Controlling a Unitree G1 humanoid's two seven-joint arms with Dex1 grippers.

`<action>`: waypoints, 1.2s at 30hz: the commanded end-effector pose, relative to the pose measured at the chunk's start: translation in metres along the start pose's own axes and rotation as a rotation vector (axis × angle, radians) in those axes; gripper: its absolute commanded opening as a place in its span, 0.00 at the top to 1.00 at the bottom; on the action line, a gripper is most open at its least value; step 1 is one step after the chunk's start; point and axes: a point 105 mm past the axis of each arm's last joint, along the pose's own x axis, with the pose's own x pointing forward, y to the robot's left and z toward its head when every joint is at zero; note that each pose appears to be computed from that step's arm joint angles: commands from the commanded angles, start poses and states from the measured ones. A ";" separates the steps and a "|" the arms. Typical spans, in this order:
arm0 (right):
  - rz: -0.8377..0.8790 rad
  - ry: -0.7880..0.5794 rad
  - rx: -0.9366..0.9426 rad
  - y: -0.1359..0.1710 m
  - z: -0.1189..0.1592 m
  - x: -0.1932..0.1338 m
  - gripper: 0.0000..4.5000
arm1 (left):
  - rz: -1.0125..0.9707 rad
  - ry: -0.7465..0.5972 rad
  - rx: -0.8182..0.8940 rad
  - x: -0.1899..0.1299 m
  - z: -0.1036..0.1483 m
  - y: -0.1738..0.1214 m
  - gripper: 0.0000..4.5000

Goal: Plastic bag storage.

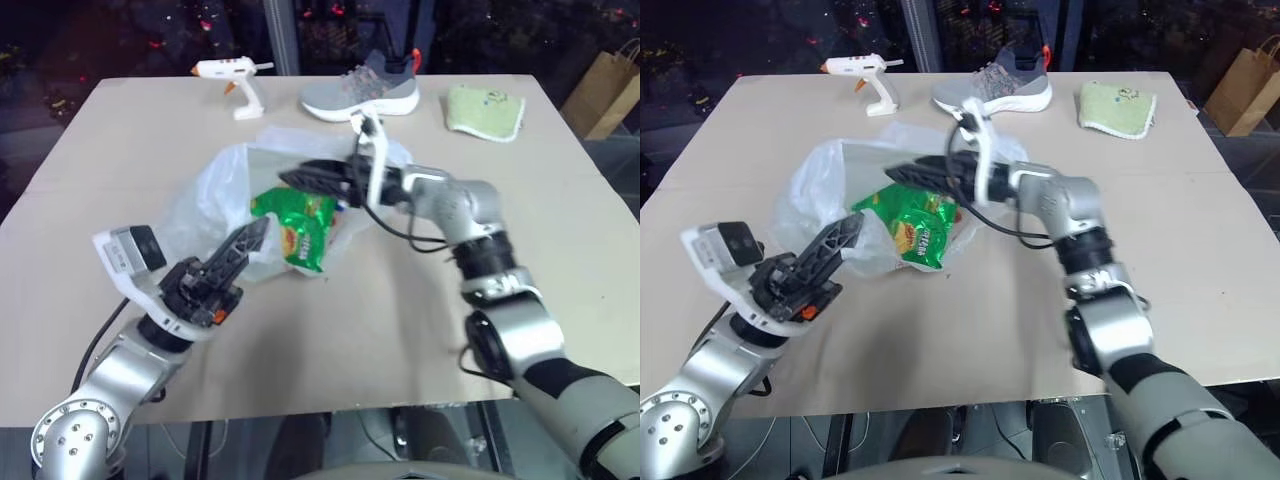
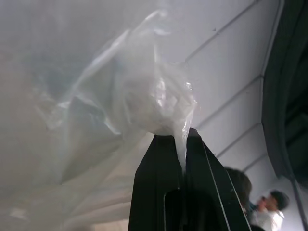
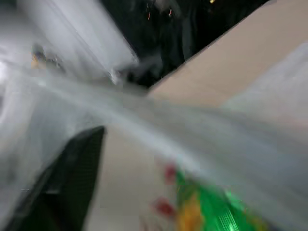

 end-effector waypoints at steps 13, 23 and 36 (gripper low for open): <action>-0.108 -0.122 -0.481 0.003 0.056 -0.097 0.01 | 0.011 -0.054 0.049 -0.003 0.020 0.005 1.00; -0.132 0.069 -0.373 -0.021 -0.002 -0.083 0.01 | 0.016 -0.025 0.057 -0.006 0.014 0.007 1.00; 0.047 -0.256 -0.191 0.019 0.061 -0.098 0.99 | 0.009 0.013 0.130 0.007 0.015 0.012 1.00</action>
